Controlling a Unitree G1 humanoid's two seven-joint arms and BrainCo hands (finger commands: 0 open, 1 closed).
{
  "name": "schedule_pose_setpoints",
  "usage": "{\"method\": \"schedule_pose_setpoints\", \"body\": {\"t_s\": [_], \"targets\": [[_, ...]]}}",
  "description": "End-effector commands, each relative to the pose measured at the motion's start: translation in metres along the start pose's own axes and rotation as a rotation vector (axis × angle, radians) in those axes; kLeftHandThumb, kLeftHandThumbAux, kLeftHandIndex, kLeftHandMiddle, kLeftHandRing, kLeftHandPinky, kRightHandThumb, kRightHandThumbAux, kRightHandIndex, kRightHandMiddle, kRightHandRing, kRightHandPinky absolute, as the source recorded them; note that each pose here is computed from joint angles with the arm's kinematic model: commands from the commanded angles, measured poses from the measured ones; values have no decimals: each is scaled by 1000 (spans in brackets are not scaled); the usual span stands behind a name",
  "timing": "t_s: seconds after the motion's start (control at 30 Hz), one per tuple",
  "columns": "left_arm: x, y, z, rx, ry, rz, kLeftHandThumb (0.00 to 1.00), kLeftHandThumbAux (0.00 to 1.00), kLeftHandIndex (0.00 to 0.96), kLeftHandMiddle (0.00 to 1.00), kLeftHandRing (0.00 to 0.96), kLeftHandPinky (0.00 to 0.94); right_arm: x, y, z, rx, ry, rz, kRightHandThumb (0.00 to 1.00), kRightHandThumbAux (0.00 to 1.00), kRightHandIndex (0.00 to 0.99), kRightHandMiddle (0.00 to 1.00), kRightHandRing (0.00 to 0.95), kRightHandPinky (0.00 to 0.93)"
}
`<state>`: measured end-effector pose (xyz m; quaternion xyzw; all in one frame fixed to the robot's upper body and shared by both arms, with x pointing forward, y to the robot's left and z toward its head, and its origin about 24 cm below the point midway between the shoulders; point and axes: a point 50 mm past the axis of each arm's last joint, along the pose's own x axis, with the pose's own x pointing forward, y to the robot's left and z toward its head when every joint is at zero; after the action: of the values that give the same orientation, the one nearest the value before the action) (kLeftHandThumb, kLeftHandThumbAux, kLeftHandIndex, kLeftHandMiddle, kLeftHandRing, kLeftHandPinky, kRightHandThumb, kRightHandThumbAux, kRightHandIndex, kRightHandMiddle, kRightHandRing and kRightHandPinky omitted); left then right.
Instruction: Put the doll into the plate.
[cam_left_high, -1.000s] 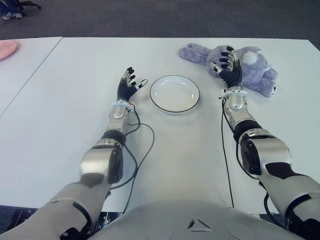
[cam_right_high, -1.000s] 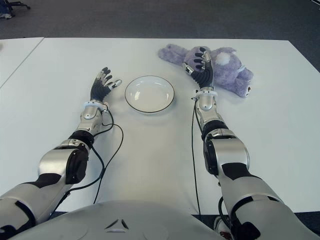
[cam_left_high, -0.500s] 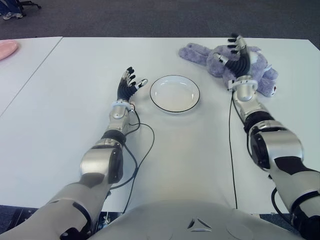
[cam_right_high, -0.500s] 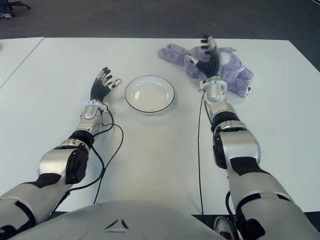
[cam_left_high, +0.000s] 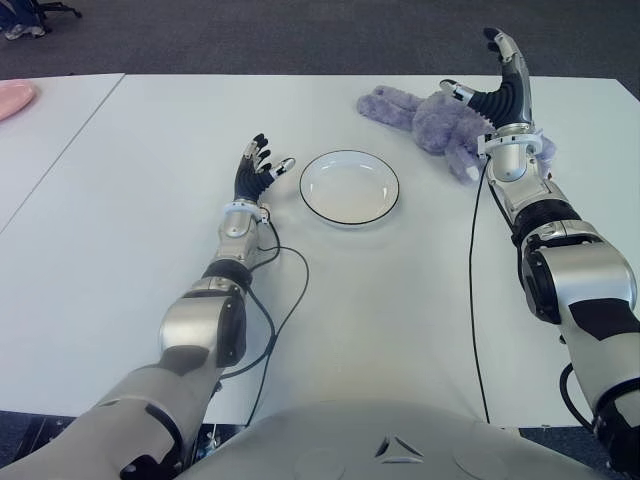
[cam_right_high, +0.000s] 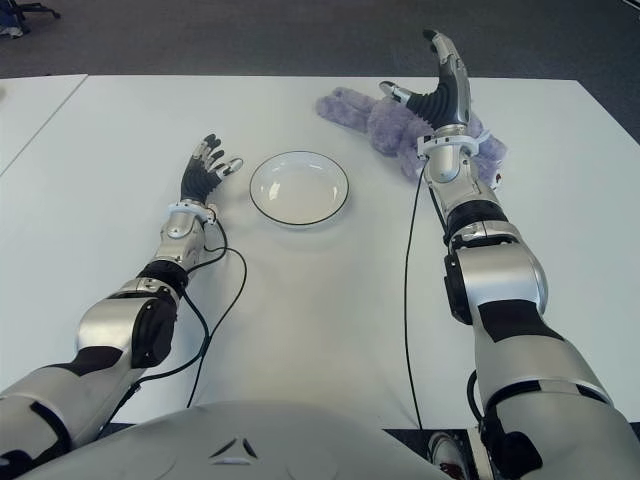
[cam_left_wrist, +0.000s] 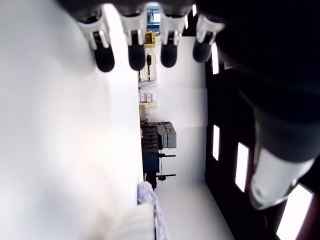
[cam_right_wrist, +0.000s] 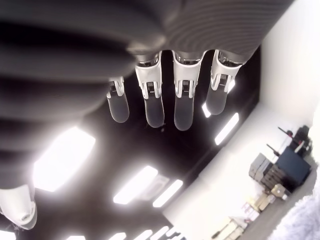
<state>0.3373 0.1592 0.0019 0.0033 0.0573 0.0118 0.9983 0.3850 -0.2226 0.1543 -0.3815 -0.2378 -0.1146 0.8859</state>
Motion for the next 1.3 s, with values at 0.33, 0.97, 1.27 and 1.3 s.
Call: {"method": "schedule_pose_setpoints", "body": {"t_s": [0.33,0.97,1.27,1.3], "targets": [[-67,-5,-103,-49,490,8,0,662,22,74,79,98,-1,-18,-17,-224,13,60,139,625,139,143,133,134],[-68,-7,-103,-9,471,0,0,585,36,72,77,98,-9,-50,-46,-536,82,131,127,706,192,156,144,128],[-67,-6,-102,-23,469,6,0,579,49,83,84,101,-23,-52,-63,-761,100,265,54,710,207,128,99,57],[-67,-6,-102,-24,469,7,0,578,50,85,84,101,-22,-53,-64,-782,102,282,52,710,206,124,94,51]]}}
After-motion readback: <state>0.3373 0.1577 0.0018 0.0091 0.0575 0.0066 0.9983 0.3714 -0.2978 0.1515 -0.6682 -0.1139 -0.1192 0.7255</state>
